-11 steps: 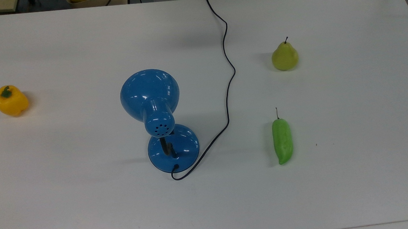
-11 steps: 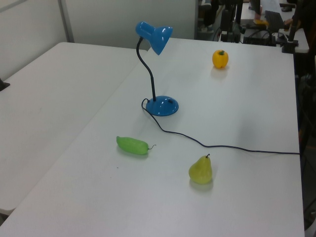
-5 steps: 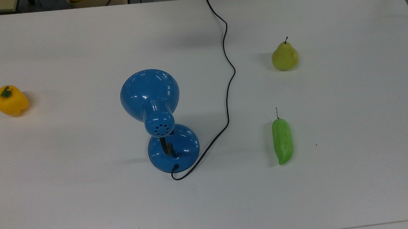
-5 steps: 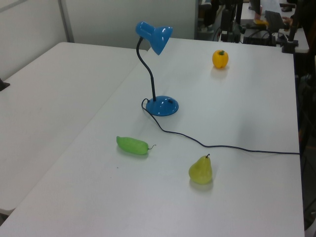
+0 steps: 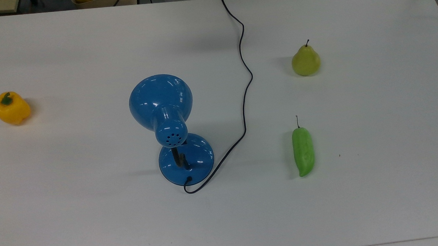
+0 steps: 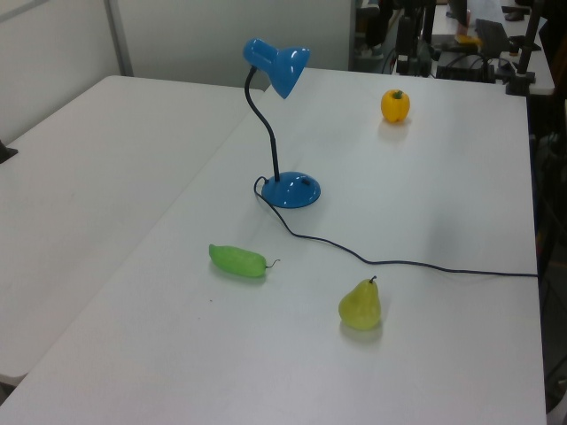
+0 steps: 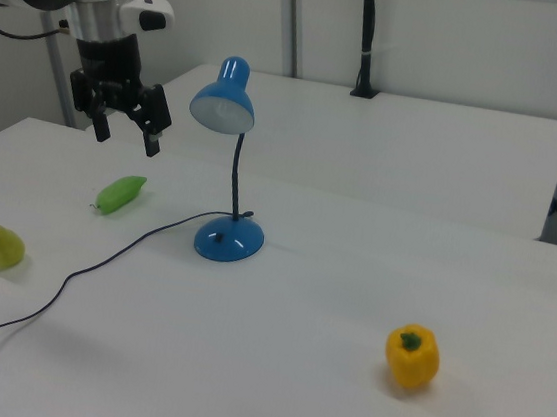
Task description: Turn on desk lamp
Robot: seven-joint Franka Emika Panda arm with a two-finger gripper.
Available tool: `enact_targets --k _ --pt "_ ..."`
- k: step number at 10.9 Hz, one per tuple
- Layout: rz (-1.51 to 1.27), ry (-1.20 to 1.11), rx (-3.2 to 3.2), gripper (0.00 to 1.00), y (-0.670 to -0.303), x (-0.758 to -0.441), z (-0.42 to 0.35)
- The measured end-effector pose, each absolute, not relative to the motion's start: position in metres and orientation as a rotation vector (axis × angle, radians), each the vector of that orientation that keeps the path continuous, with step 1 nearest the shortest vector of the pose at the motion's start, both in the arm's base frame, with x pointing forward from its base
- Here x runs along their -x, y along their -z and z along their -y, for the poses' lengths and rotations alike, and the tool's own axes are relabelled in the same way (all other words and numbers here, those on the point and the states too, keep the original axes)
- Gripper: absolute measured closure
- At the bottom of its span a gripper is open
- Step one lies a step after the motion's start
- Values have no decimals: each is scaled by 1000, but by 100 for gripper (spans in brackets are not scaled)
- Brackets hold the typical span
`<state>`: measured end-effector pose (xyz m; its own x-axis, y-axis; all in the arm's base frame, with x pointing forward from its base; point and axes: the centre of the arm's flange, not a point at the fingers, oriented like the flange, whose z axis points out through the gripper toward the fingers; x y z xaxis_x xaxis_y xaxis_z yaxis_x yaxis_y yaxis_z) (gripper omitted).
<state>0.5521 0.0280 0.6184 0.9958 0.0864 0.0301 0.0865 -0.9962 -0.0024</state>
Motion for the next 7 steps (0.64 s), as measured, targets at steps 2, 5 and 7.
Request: enact_targets --k 2,5,7 --pt "135 59 3134 7 -619 -553 -28" --pt "134 98 3133 33 -621 -555 -28" --pt "135 96 3133 65 -621 -555 -28"
